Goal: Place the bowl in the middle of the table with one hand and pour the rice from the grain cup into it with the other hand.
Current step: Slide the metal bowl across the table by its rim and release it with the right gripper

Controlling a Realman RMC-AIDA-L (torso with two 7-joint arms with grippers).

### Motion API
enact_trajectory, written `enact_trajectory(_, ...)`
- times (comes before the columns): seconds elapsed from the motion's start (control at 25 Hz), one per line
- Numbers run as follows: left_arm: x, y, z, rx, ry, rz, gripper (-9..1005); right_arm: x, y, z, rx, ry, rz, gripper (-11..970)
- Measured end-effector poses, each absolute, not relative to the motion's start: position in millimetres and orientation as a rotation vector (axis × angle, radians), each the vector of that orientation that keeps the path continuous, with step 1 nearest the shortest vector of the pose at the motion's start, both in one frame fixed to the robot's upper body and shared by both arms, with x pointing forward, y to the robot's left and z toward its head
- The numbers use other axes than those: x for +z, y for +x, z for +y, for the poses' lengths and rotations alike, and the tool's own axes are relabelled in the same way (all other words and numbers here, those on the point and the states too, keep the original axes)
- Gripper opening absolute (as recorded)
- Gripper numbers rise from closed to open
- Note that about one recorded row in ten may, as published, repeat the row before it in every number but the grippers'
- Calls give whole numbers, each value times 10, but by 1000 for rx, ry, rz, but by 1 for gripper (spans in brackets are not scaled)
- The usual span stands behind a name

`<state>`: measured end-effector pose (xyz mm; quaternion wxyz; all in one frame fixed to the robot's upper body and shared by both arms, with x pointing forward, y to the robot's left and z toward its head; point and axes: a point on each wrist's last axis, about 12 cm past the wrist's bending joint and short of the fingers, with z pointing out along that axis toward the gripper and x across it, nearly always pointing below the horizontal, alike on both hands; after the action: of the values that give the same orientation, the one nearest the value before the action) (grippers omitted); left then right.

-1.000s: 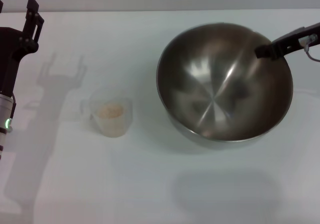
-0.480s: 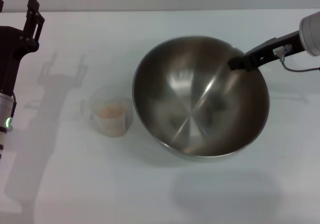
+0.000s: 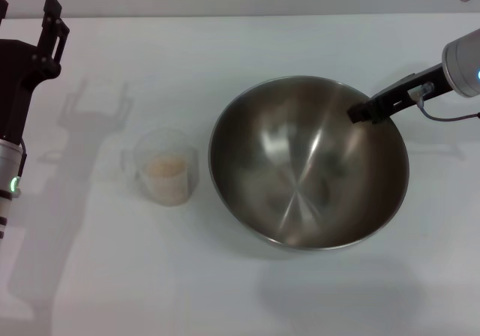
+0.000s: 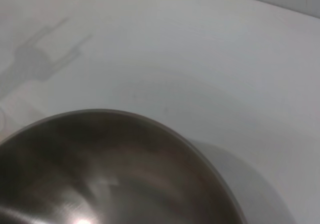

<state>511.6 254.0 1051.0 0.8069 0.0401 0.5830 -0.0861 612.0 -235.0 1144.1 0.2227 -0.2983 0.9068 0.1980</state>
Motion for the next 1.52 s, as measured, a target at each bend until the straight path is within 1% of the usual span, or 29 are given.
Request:
enact_trajectory(0.64, 10504, 5099, 2530, -188, 83, 1247, 694, 11451, 6183, -2327, 476, -816, 2512, 104)
enact_trajectory(1.0, 10495, 5079, 2534, -188, 78, 1249, 692, 11483, 6216, -2226, 458, -867, 2481, 141)
enact_trajectory(1.24, 10490, 5068, 2535, -188, 76, 1250, 691, 11571, 6238, -2188, 420, -886, 2437, 270)
enact_trajectory(1.44, 10488, 5061, 2534, -189, 78, 1250, 690, 11675, 6263, -2178, 390, -891, 2401, 426)
enact_trajectory(1.52, 10484, 5052, 2536, -189, 76, 1250, 689, 11687, 6269, -2180, 384, -889, 2397, 426)
